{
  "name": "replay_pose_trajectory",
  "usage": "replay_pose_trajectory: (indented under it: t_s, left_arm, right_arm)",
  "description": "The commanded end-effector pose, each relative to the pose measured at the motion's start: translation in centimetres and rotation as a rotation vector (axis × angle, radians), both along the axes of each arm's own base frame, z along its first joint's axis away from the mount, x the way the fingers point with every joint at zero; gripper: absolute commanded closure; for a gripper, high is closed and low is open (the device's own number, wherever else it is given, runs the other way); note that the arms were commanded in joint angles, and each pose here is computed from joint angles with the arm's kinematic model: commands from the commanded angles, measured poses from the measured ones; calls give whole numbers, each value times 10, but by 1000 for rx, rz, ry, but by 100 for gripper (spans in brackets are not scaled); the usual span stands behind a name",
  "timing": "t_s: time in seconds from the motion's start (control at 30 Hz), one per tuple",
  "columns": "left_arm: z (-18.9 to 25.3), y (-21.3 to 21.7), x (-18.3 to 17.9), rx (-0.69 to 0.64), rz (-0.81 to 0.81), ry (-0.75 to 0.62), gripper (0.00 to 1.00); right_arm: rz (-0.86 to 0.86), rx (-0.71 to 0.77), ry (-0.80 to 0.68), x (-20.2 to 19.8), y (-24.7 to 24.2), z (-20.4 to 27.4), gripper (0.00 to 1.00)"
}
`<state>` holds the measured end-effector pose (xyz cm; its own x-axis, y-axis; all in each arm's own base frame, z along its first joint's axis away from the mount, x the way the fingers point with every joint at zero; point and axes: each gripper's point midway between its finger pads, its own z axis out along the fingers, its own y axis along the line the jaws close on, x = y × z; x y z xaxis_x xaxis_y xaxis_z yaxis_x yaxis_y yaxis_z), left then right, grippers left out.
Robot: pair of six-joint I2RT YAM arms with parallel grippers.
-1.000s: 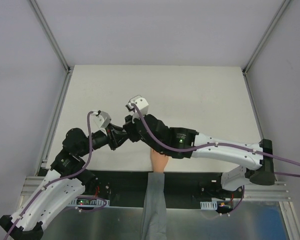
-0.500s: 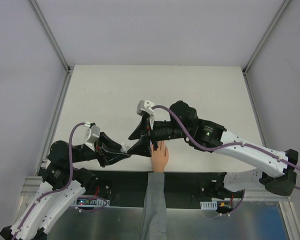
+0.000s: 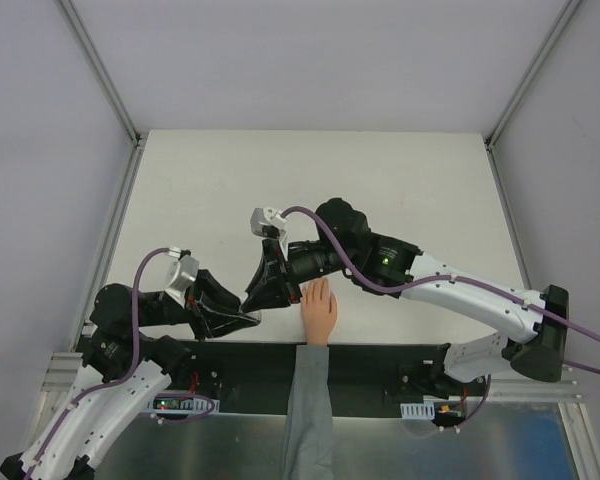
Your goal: Paint the nails
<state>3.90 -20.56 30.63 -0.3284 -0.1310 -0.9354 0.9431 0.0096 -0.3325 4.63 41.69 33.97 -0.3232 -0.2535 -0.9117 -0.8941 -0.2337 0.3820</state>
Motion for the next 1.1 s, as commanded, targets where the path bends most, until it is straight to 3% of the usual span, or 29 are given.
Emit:
replay_pose_trajectory:
  t_s: [0.0,0.07,0.23,0.3,0.33,0.43,0.47,0.57,0.77,0.9,1.07]
  left_arm:
    - [35,6,-1,-79,45,-110,100]
    - [39,7,10,-83,111,-120,100]
    - [39,17,61,-23,384,-139,100]
    - [39,20,82,3,475,-135,100]
    - [35,24,102,32,558,-133,100]
    - [23,31,140,104,705,-103,100]
    - [23,32,149,116,736,-95,100]
    - [15,28,170,163,774,-51,100]
    - [5,9,166,158,673,-9,100]
    - [4,4,140,130,566,-26,100]
    - [-2,1,105,99,436,-39,100]
  right_arm:
    - [47,124,-37,-7,-2,37,92]
    - [41,128,-39,-8,-4,38,99]
    - [-62,99,-75,4,-6,24,99]
    - [-239,-7,-110,23,-6,6,99]
    - [-462,-42,-181,59,-8,8,99]
    - [-894,-275,-329,95,-31,-22,99]
    - [-1141,-319,-334,113,-55,-18,99]
    - [-1275,-366,-353,119,-54,-27,99]
    - [-1097,-301,-321,105,-15,-19,99]
    - [-942,-243,-275,93,-8,-9,84]
    - [-730,-161,-239,74,-19,11,57]
